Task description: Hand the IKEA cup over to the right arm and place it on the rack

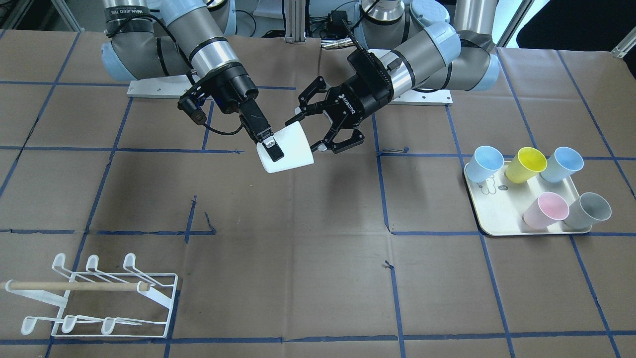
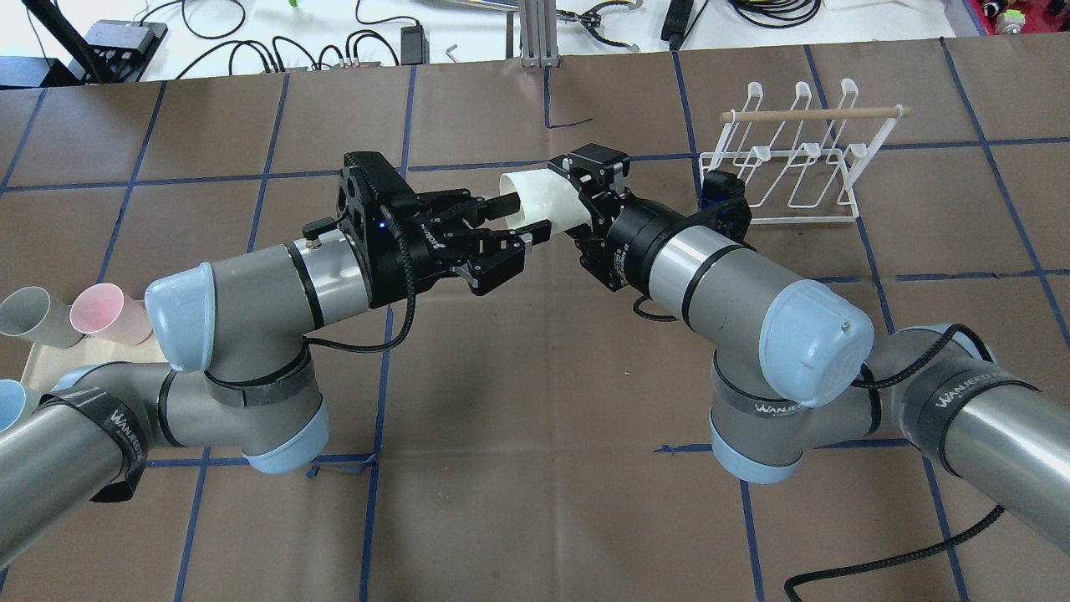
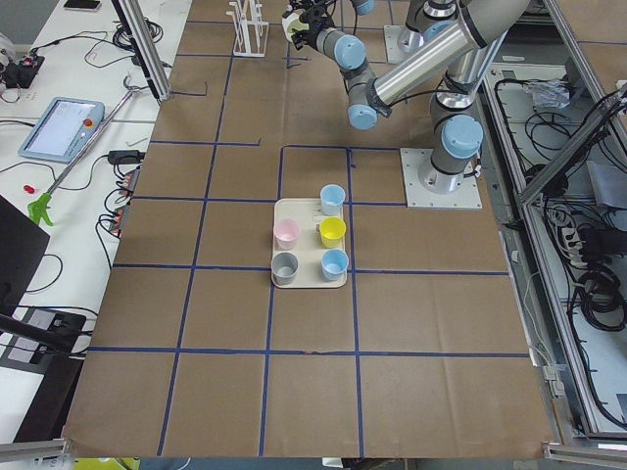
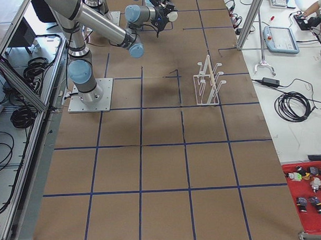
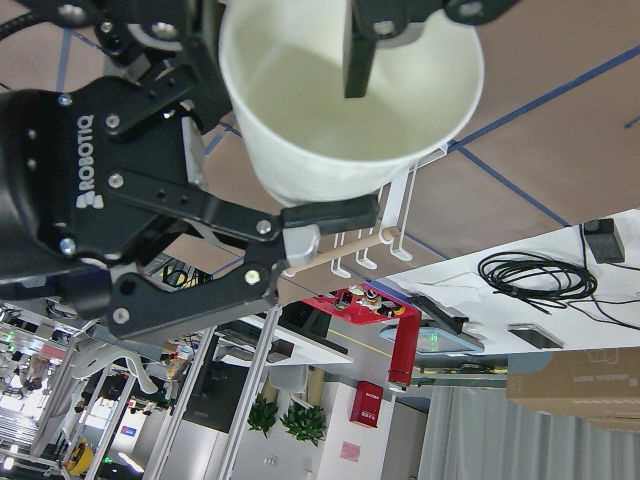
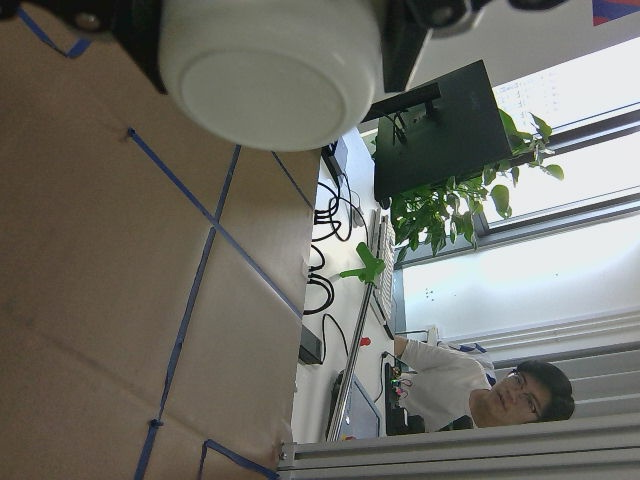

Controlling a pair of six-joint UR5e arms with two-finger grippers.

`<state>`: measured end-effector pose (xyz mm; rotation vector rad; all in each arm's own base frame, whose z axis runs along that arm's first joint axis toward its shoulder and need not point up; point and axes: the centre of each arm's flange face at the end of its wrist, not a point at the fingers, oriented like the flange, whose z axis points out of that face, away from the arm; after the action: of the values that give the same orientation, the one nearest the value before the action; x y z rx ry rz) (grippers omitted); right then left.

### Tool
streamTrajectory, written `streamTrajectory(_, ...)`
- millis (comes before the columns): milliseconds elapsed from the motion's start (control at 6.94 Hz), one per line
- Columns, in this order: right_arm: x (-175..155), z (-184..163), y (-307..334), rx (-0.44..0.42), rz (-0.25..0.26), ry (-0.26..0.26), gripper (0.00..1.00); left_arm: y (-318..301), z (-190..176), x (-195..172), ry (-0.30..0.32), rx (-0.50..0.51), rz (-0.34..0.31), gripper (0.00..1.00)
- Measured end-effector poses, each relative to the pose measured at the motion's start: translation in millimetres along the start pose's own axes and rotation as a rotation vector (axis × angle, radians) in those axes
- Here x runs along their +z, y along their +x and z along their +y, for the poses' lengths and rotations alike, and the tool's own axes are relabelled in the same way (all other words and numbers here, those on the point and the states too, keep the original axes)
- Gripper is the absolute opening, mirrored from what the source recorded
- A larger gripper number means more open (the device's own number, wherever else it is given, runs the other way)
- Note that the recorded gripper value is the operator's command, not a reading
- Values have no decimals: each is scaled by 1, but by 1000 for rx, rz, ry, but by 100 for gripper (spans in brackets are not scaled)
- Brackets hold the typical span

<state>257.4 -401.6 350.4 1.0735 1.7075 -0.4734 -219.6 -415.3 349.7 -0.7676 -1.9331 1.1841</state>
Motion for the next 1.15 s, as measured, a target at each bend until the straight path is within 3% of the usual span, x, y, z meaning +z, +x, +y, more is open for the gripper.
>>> streamTrajectory(432,1,-3,-3,-5,-7,5,24,-17,-8,-16,25,-30,-58,100)
streamTrajectory(720,3,-21,-25,-26,-47,70,18,-44,-3,-52,58,-61,-160,100)
streamTrajectory(1008,13,-59,-43,-145,-70,168,14,-72,-2,-71,9,-144,-332,100)
streamTrajectory(1152,19,-83,-55,-282,-72,211,14,-90,-5,-75,-48,-214,-452,100)
